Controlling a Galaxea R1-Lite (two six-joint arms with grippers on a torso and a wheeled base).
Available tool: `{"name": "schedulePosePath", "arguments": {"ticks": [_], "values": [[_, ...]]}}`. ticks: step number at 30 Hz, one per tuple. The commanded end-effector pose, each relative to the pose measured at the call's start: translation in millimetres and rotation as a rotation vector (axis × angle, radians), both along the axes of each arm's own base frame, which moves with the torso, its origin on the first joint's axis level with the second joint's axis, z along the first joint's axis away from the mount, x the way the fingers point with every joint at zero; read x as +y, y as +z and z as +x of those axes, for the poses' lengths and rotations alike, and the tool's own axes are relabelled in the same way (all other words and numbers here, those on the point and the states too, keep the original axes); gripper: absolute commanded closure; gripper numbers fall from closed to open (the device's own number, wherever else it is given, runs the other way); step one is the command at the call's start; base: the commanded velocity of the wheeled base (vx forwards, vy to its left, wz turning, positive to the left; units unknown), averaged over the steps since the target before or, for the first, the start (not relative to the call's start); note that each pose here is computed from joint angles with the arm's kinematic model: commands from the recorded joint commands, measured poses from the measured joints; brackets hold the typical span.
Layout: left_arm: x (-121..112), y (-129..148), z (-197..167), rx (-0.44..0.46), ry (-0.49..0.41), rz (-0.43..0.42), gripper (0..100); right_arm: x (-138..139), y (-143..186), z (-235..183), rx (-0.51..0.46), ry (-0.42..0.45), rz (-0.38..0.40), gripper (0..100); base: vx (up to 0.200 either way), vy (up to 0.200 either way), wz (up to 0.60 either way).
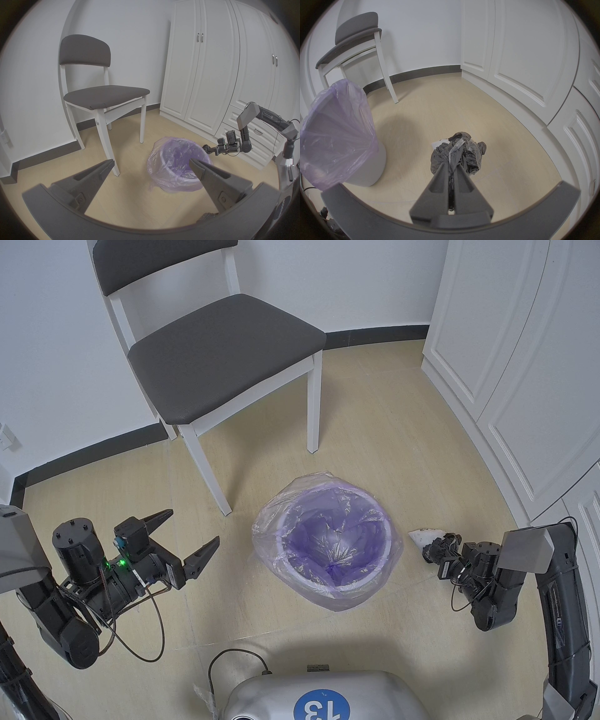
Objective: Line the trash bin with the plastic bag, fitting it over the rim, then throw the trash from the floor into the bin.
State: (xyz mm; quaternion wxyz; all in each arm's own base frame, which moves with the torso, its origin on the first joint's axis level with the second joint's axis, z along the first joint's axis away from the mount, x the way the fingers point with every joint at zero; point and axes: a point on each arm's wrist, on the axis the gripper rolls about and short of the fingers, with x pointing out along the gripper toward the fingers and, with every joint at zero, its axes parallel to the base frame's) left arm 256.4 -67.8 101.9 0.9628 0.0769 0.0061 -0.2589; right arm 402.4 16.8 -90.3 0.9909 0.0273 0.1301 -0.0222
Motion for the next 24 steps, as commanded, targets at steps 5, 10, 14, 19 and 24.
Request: {"name": "schedulePosePath", "arguments": {"ticks": [5, 10, 14, 19, 24], "values": [[-1.0, 6.3, -2.7, -0.033, -0.005, -0.008, 0, -5.5, 17.2, -0.4, -0.04, 0.016, 0.021, 100, 0.0, 0.0, 0.0], [-0.1, 10.5, -6.3, -0.046, -0.006, -0.011, 0, -2.7, 70.6, -14.5, -0.106, 0.058, 0.033, 100, 0.0, 0.0, 0.0], [1.9, 19.3, -11.5, -0.078, -0.003, -0.019, 0, 4.8, 116.2, -30.0, -0.181, 0.087, 0.018, 100, 0.0, 0.0, 0.0], [2.2, 28.0, -18.9, -0.109, -0.009, -0.026, 0, 17.6, 181.6, -57.2, -0.323, 0.128, 0.031, 100, 0.0, 0.0, 0.0], [0.1, 32.9, -23.8, -0.128, -0.016, -0.029, 0, 33.8, 238.7, -96.2, -0.468, 0.192, 0.047, 100, 0.0, 0.0, 0.0]]}}
